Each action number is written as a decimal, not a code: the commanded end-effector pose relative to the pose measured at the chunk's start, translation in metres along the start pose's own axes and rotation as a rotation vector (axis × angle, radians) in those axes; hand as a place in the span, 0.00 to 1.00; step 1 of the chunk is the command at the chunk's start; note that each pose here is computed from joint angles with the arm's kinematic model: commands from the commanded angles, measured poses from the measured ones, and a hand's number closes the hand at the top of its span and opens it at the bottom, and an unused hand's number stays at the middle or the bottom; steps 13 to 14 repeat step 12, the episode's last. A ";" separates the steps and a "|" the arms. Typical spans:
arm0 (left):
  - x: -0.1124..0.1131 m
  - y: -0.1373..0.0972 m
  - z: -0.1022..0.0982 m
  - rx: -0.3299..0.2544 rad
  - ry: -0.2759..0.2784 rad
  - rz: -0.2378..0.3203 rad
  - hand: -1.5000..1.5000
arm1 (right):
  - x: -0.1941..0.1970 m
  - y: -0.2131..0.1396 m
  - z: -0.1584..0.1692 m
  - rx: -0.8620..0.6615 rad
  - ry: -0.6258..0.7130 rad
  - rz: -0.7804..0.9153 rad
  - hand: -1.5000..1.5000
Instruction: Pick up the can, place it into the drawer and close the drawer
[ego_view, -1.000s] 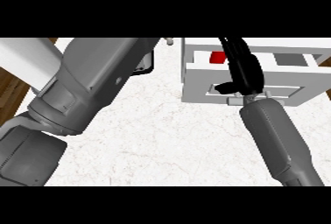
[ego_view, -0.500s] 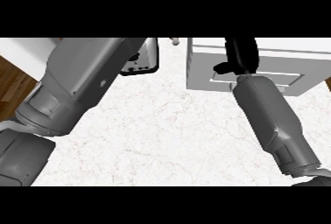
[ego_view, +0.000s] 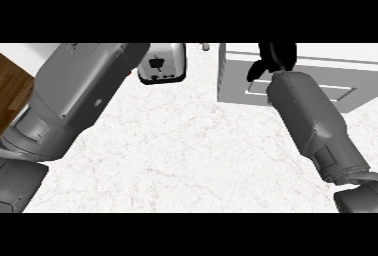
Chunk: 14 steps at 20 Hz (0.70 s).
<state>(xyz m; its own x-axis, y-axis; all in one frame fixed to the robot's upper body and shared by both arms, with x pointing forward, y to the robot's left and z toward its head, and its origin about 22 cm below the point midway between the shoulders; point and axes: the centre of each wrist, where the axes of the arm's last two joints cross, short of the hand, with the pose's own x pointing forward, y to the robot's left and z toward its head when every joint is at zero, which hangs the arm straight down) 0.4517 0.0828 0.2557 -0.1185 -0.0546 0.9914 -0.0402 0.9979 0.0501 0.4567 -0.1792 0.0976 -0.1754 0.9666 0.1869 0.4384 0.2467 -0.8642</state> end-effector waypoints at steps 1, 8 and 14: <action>-0.001 0.013 0.002 0.001 -0.008 -0.010 0.00 | 0.016 -0.026 -0.030 -0.088 -0.008 -0.030 0.00; -0.020 0.018 0.012 -0.009 0.015 0.012 0.00 | 0.023 -0.034 -0.039 -0.110 -0.031 -0.211 0.00; -0.003 0.046 0.011 -0.011 -0.022 0.000 0.00 | 0.024 -0.033 -0.040 -0.110 -0.036 -0.213 0.00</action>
